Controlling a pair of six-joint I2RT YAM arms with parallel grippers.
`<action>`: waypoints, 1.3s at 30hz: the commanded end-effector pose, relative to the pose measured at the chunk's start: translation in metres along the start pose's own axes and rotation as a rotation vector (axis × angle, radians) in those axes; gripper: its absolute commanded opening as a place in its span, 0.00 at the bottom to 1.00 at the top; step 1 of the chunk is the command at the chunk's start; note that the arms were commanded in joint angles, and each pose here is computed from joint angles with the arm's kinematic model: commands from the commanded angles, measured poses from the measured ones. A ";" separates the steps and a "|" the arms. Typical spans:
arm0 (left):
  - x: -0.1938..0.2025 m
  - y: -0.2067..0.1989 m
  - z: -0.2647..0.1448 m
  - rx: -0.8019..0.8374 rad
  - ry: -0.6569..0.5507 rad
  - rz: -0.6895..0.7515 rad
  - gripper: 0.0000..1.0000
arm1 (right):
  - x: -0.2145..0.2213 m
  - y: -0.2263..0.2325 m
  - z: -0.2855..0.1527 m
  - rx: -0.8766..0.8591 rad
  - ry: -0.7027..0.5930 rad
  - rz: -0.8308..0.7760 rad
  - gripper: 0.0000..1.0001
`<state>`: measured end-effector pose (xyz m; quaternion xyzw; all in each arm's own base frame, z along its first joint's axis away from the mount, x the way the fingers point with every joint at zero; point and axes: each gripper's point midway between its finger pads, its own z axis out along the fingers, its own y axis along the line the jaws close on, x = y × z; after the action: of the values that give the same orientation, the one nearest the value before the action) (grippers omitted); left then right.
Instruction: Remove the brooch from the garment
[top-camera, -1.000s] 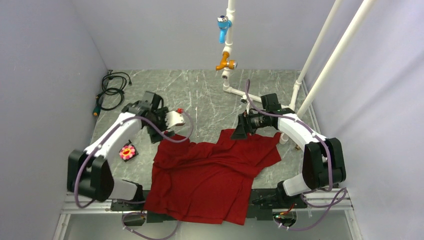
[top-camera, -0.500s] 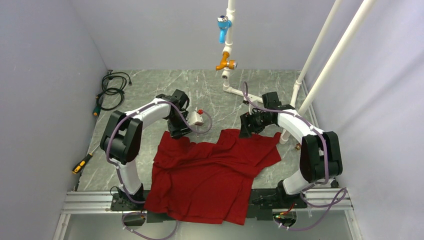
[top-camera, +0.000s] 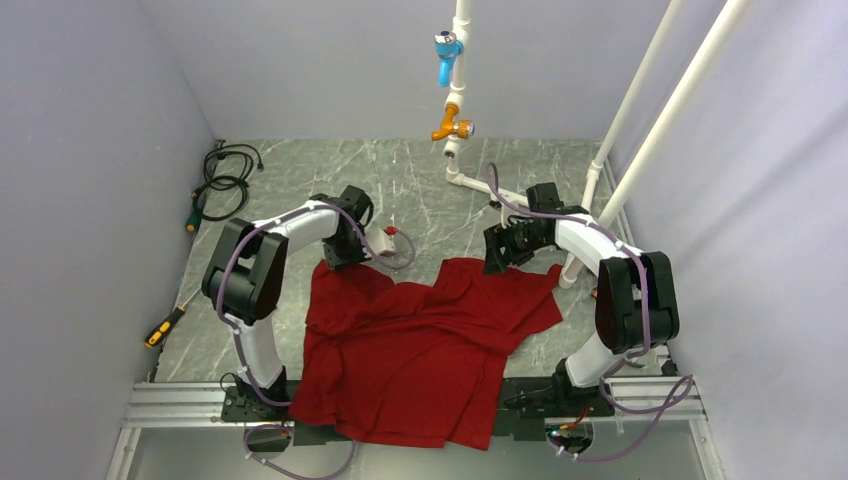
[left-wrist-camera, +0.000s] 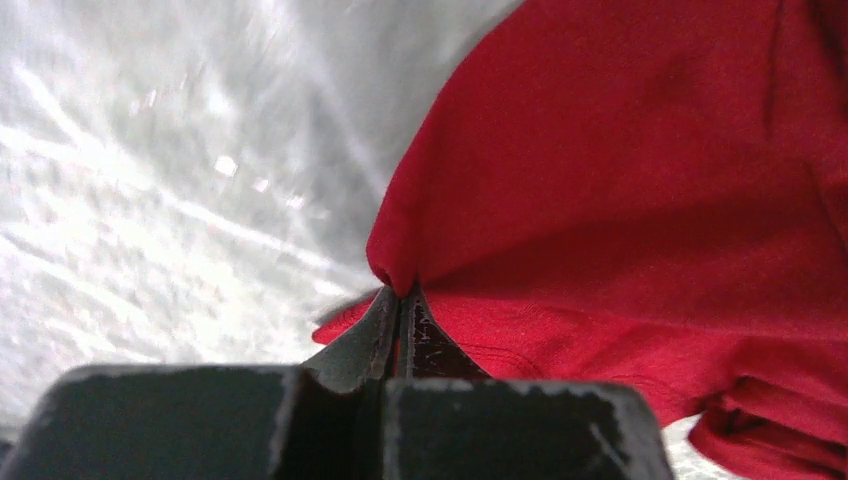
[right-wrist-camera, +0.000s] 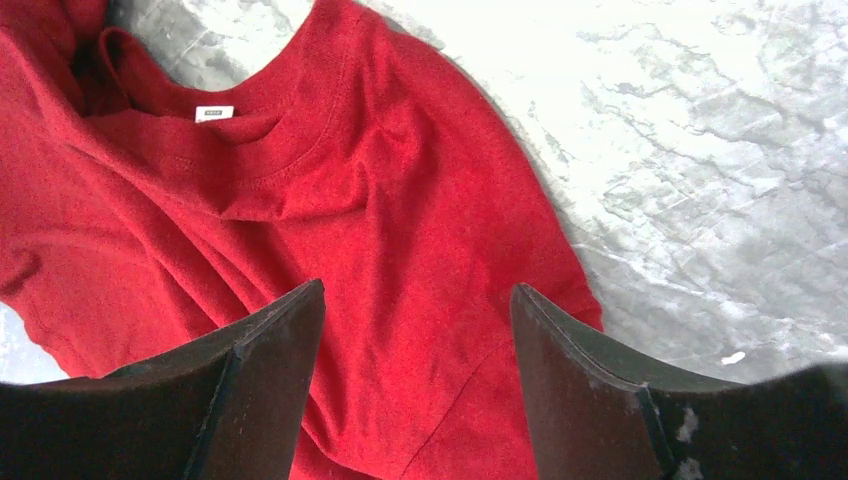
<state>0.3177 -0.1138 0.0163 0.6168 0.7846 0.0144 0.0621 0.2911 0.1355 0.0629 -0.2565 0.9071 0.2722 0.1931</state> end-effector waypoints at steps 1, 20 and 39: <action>0.061 0.021 0.005 -0.016 0.147 -0.147 0.00 | -0.012 -0.007 -0.006 0.011 -0.020 -0.027 0.70; 0.031 0.063 -0.091 0.007 -0.328 -0.354 0.52 | -0.022 -0.004 -0.005 -0.028 -0.057 -0.034 0.67; -0.097 -0.049 -0.042 0.320 -0.416 -0.042 0.37 | -0.030 0.002 -0.002 -0.087 -0.066 -0.007 0.62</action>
<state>0.2988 -0.1992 0.0578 0.5867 0.7744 -0.2045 0.1195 0.3017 0.1422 0.0656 -0.2533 0.8970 0.3075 0.1915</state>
